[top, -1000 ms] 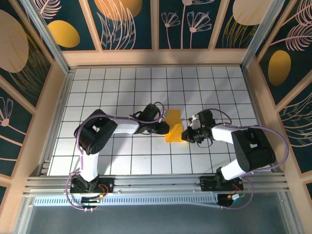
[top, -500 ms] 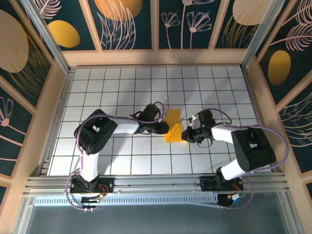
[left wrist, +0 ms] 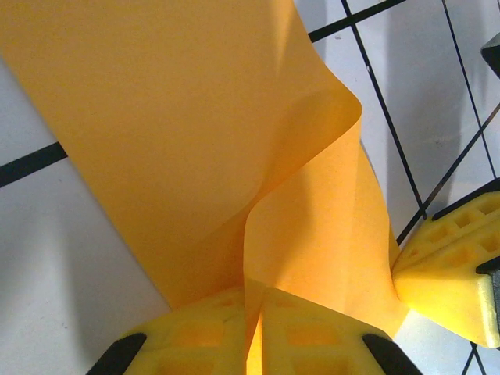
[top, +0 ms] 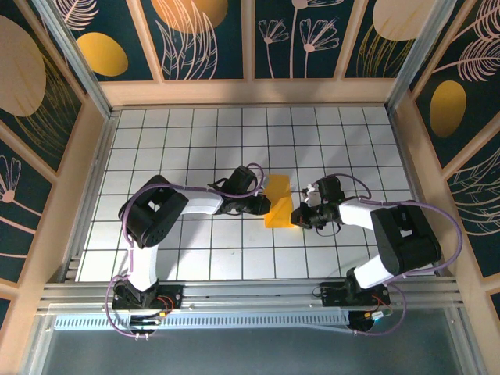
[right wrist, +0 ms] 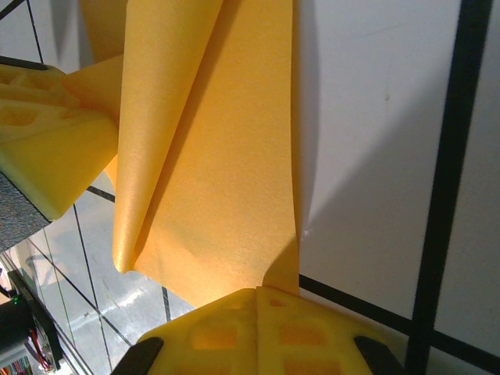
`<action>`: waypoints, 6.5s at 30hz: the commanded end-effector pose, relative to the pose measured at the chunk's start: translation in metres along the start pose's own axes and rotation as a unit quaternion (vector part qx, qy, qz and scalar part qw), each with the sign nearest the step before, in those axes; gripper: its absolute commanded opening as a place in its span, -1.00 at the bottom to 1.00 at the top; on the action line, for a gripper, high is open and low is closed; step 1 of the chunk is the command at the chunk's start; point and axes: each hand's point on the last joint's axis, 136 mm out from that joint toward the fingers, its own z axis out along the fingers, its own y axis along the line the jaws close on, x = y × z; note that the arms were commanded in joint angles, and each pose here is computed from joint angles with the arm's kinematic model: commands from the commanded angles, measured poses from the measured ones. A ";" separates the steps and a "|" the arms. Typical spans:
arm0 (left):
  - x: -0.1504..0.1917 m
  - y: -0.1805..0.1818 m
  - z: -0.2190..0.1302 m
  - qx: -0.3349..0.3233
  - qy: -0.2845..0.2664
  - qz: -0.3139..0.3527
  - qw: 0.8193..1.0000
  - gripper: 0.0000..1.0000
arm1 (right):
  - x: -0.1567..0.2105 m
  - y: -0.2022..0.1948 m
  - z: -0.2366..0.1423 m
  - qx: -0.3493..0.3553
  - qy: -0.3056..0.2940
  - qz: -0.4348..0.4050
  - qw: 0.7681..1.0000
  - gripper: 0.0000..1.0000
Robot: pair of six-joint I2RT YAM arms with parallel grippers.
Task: Fold a paper plane with a square sheet of paper (fold left side to right side)
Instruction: Fold the triangle a second time at the center of the table.
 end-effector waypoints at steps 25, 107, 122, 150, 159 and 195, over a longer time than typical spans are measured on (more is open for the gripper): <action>-0.009 -0.004 -0.008 0.007 -0.020 0.025 0.999 -0.83 | 0.019 -0.034 0.006 0.072 0.024 0.021 0.997 -1.00; 0.011 0.020 0.009 -0.029 0.024 0.016 0.999 -0.84 | -0.041 0.030 0.032 0.020 -0.035 -0.011 0.999 -1.00; -0.032 -0.005 -0.033 -0.036 -0.060 0.016 0.997 -0.36 | -0.029 0.014 0.036 0.044 -0.021 0.004 0.999 -1.00; 0.015 -0.067 -0.024 0.115 0.032 -0.048 0.992 -0.78 | -0.029 0.015 0.036 0.045 -0.016 0.000 0.999 -1.00; 0.029 -0.048 -0.009 0.085 0.051 -0.058 0.993 -0.78 | -0.028 0.015 0.036 0.047 -0.014 -0.001 0.999 -1.00; 0.057 -0.018 0.001 0.040 0.079 -0.076 0.993 -0.80 | -0.025 0.012 0.039 0.051 -0.008 0.000 0.999 -1.00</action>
